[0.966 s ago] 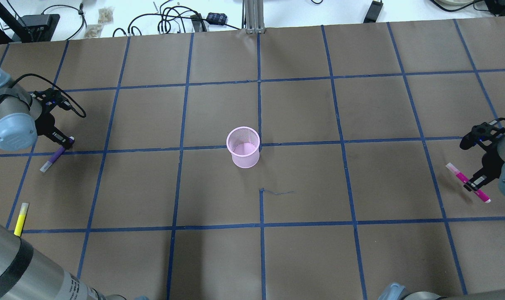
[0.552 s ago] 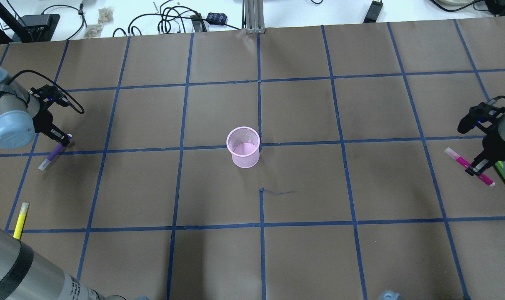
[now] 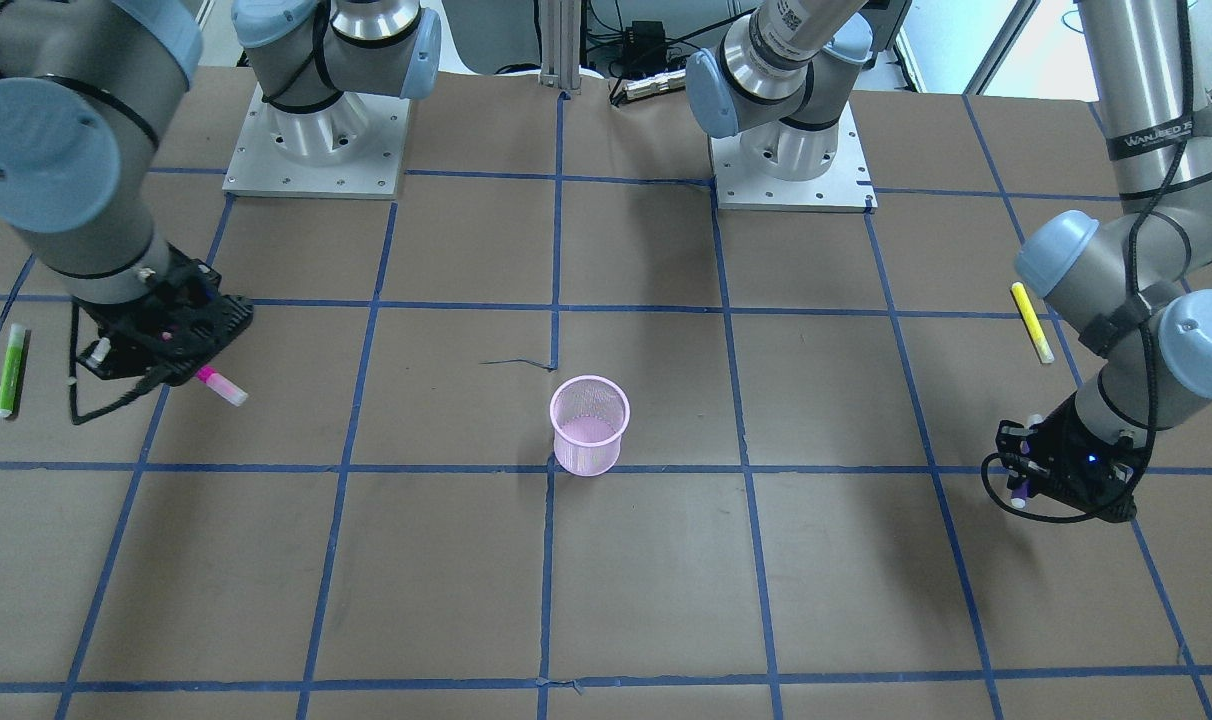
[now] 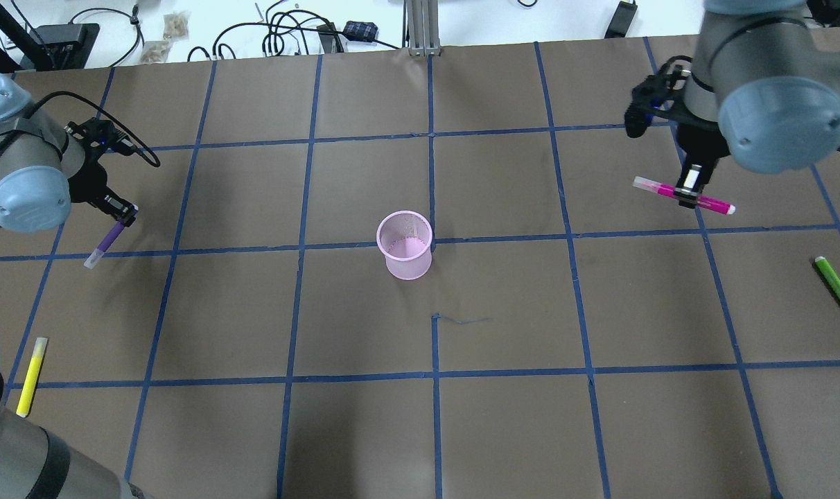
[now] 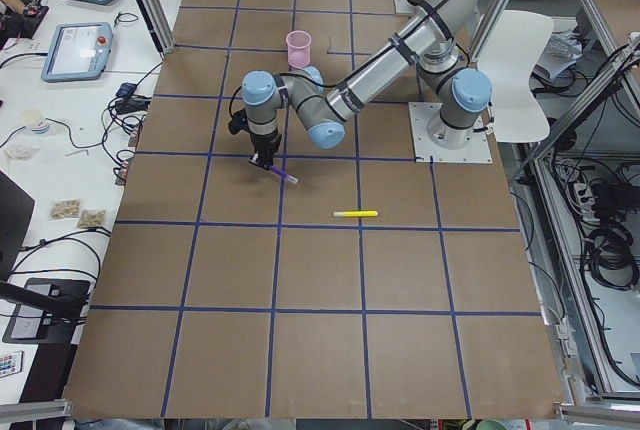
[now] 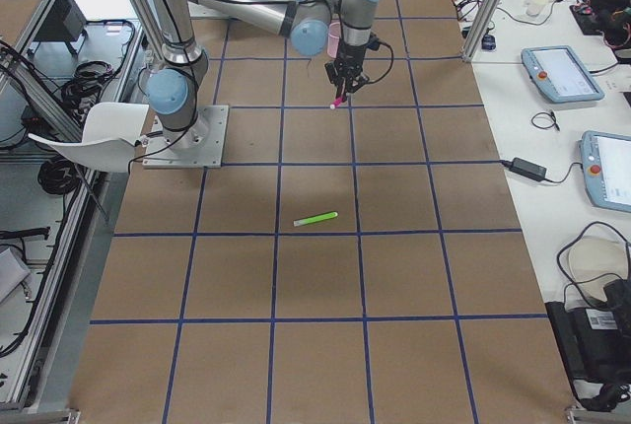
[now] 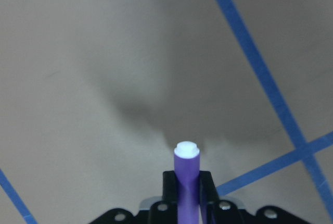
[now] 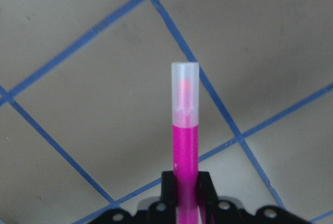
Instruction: Insert purple and pink pens into pink cup
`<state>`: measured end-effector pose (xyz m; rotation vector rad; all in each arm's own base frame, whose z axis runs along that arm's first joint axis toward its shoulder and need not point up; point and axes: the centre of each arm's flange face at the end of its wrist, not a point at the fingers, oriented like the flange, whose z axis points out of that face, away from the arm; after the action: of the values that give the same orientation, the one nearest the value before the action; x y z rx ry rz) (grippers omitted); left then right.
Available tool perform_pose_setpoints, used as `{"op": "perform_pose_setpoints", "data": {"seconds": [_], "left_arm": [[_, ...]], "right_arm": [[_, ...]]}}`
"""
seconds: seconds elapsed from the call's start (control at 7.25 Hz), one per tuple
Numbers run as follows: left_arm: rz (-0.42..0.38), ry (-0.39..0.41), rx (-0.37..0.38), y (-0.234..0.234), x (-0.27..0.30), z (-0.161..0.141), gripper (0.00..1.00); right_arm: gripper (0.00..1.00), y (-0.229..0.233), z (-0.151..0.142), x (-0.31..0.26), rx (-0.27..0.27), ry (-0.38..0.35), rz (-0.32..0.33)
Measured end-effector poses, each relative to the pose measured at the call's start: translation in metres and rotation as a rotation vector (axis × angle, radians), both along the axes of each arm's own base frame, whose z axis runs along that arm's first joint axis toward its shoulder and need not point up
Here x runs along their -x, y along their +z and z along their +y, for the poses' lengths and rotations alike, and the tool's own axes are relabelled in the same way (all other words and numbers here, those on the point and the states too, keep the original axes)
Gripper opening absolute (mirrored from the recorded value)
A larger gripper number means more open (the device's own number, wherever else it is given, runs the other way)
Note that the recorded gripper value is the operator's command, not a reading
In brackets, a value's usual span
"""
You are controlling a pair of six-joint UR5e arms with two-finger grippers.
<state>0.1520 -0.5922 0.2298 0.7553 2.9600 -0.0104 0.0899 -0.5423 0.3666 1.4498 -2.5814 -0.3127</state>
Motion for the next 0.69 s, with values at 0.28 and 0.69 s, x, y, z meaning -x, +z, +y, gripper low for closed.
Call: {"op": "perform_pose_setpoints", "data": {"seconds": [0.28, 0.69], "left_arm": [[0.003, 0.023, 0.005, 0.009, 0.018, 0.000, 0.00], [0.013, 0.027, 0.026, 0.020, 0.052, -0.005, 0.00]], "right_arm": [[0.00, -0.004, -0.003, -0.123, 0.034, 0.015, 0.092], [0.00, -0.027, 0.030, -0.267, 0.097, 0.021, 0.211]]}}
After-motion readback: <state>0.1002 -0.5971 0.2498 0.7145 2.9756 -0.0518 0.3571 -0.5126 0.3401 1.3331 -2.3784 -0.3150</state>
